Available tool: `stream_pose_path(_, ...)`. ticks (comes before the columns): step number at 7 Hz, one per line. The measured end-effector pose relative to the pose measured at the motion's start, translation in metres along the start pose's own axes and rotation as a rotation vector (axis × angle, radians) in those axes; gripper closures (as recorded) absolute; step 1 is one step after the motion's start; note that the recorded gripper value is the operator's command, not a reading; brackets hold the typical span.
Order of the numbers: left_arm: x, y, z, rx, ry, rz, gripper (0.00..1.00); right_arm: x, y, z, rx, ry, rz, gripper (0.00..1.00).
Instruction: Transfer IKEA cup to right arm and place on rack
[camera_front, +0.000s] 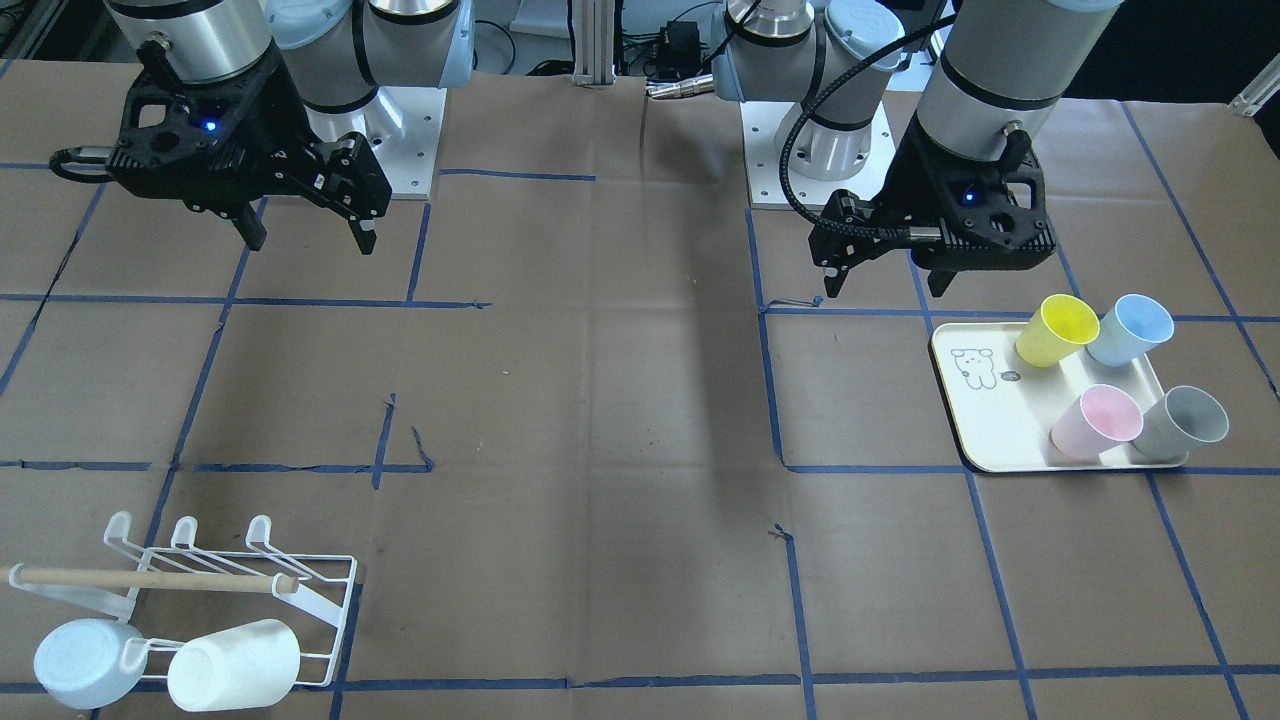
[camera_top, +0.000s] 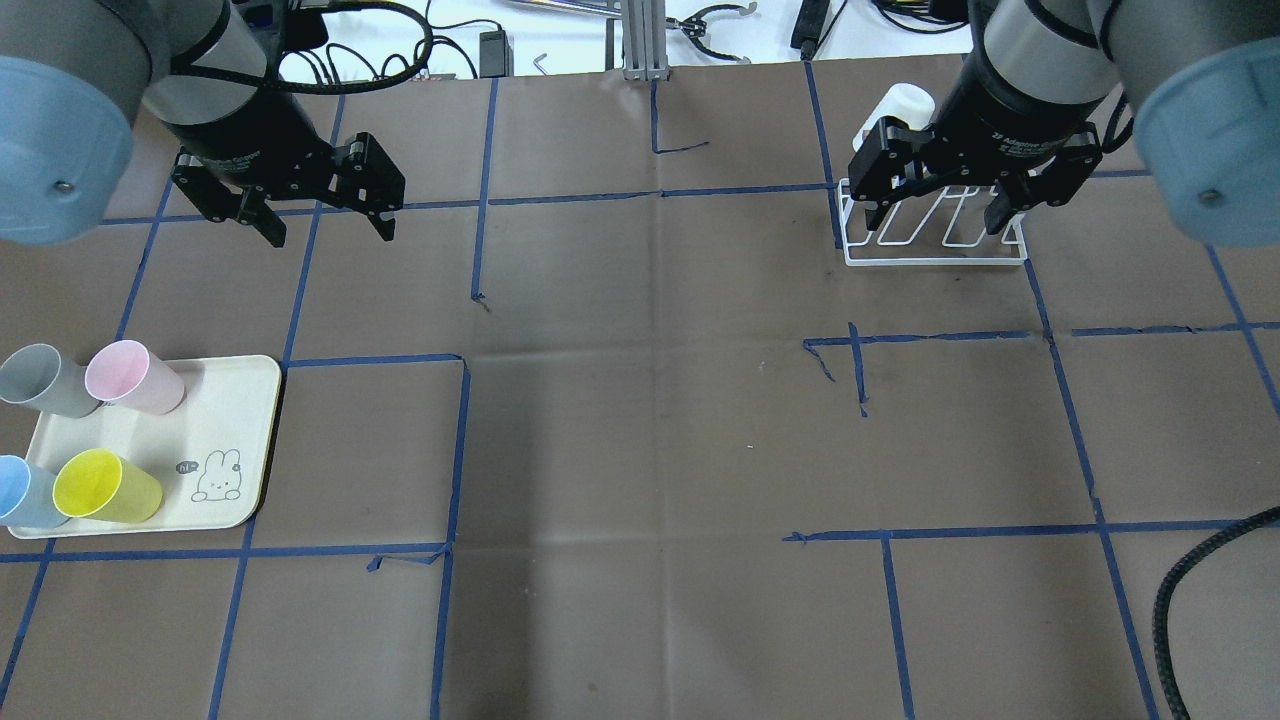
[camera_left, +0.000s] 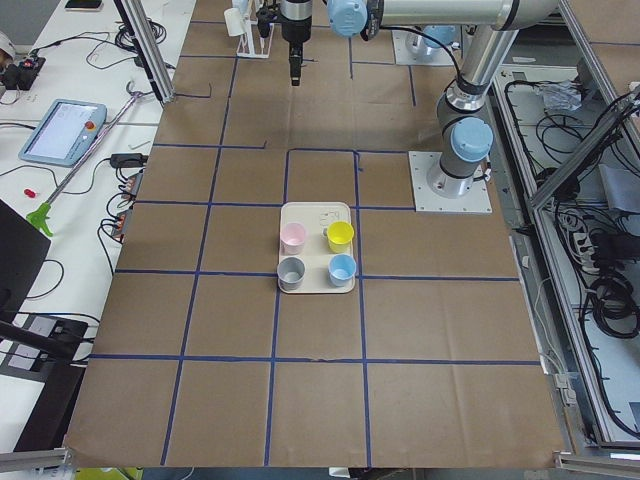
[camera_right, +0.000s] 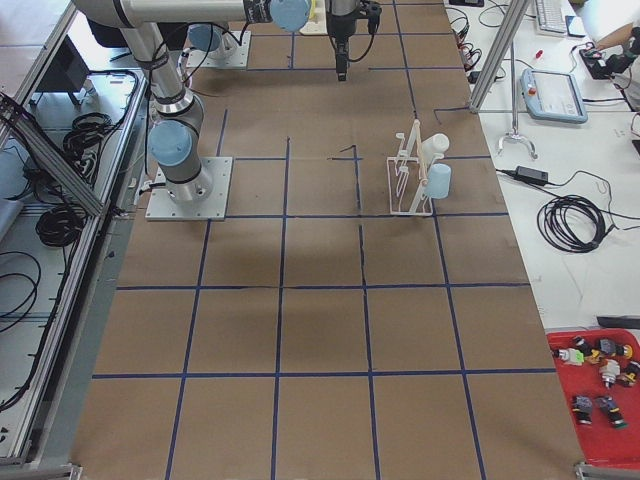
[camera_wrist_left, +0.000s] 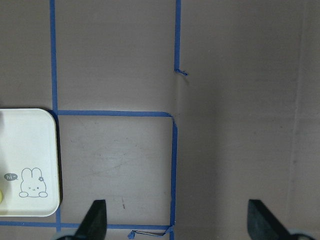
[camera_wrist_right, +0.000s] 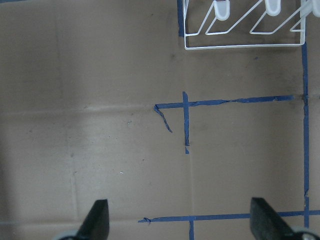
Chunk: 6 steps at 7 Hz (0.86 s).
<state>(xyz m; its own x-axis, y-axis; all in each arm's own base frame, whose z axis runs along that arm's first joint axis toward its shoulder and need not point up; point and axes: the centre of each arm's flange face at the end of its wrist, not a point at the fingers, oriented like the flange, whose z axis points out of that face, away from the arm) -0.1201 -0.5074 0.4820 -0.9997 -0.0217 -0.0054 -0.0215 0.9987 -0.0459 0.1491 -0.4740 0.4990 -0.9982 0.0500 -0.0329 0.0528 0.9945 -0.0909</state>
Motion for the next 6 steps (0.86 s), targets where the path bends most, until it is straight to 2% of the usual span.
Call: stream_pose_path(6,0.0005,0.0,-0.0001,0.0,0.002,0.001,0.0,-0.0046,0.001,0.0047,-0.002,0.018,-0.008,0.0)
